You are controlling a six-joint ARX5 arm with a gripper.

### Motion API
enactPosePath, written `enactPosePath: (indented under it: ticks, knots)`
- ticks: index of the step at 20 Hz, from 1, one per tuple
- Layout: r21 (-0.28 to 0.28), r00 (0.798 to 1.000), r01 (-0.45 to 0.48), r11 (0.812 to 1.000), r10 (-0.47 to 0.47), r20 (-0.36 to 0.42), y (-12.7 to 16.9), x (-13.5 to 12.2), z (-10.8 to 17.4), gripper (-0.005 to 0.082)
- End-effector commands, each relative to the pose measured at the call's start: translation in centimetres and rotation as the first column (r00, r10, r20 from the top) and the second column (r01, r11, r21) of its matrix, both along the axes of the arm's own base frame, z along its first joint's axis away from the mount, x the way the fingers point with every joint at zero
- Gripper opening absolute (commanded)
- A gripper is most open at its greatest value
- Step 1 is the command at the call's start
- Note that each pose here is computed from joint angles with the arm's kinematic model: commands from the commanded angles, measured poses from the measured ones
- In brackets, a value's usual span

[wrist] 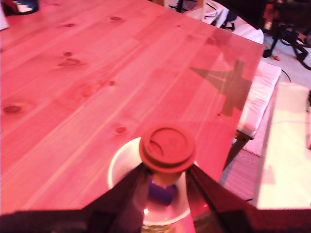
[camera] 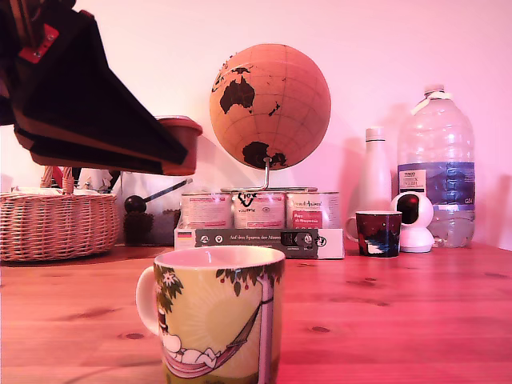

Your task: Pick up the coffee capsules on the table and drop them inside the coffee cup

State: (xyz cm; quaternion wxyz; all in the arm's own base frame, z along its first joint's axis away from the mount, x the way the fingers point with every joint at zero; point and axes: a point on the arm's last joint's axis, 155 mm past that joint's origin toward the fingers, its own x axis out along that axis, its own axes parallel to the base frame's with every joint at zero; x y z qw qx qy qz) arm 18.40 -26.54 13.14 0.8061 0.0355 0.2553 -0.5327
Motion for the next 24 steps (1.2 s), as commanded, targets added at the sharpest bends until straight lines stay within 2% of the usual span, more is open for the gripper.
enactPosePath:
  ticks: [1,12,18,24]
  knots:
    - [0.010,1.000,0.008,1.000,-0.007,-0.010,0.1,-0.4,-0.7,0.0197]
    - [0.019,1.000,-0.001,1.000,0.001,-0.014,0.2,-0.3,-0.7,0.0197]
    - [0.072,1.000,-0.027,0.997,0.026,0.004,0.3,0.3,0.5,0.0197]
    - [0.191,1.000,0.000,0.982,0.003,-0.012,-0.5,-0.1,-0.5,0.0197]
